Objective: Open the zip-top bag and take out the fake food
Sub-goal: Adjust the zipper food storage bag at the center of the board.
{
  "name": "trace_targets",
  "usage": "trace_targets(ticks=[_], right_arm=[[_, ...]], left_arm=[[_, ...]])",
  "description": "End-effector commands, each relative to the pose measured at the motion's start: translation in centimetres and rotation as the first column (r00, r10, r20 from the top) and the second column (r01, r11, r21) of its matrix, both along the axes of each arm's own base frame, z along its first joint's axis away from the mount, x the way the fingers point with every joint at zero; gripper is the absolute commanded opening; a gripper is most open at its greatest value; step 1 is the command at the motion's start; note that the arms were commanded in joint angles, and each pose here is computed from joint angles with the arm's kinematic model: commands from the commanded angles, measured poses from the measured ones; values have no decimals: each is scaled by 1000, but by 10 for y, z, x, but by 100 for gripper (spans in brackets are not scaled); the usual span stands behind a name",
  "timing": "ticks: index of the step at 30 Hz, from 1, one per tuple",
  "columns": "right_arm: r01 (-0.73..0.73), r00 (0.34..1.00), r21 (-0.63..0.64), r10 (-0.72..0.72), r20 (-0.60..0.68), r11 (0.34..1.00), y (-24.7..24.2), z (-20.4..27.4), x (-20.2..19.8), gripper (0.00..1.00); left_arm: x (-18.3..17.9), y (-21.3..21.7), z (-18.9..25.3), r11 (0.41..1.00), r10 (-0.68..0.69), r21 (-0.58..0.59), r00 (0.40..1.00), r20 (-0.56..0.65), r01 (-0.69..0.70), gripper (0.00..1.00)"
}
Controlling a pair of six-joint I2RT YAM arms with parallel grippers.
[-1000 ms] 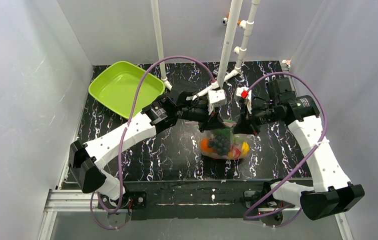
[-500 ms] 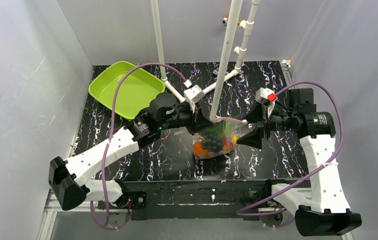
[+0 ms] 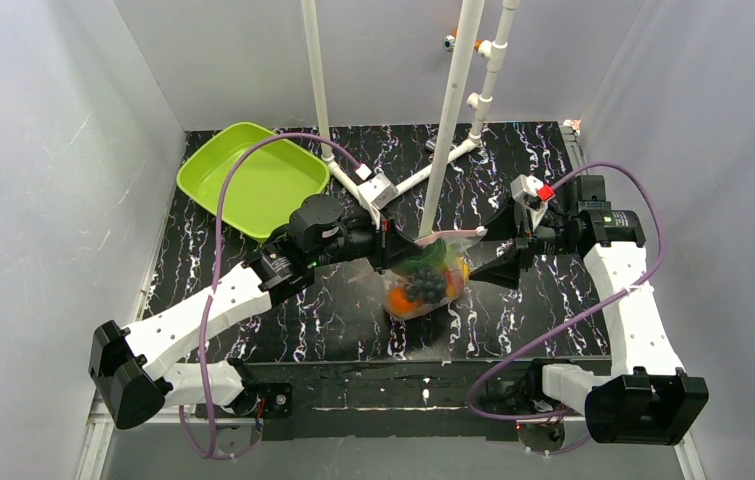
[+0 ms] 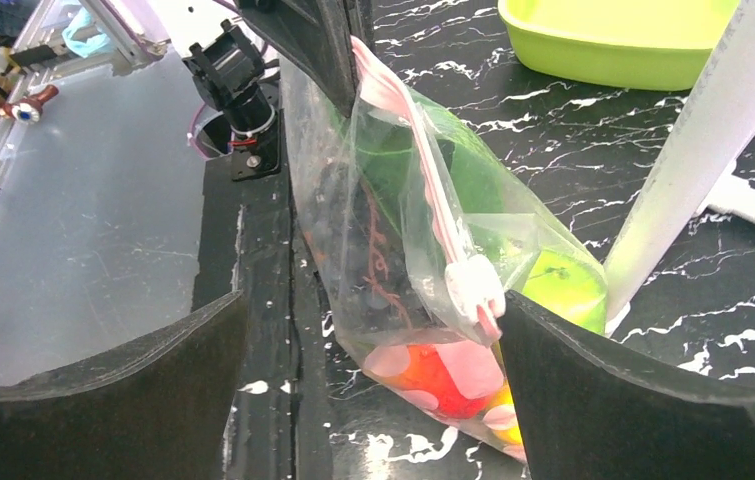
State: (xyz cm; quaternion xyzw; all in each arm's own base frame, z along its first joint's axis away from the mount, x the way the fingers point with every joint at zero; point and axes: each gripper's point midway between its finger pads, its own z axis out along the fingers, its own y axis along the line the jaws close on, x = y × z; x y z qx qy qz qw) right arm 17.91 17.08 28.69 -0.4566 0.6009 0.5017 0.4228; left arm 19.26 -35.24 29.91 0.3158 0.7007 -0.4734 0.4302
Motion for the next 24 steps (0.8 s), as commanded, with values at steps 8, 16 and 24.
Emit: trace_targets(ticks=[8, 16, 24], right_arm=[[-98, 994, 97, 94, 50, 990, 15, -6, 11, 92], [-113, 994, 138, 110, 30, 984, 16, 9, 5, 63], [-57, 998, 75, 57, -4, 996, 14, 8, 13, 5]], left_arm=[[-7, 3, 33, 993, -11, -118, 999, 47, 16, 0], [-8, 3, 30, 992, -14, -124, 999, 34, 18, 0], [-11, 5, 33, 992, -15, -126, 999, 33, 19, 0]])
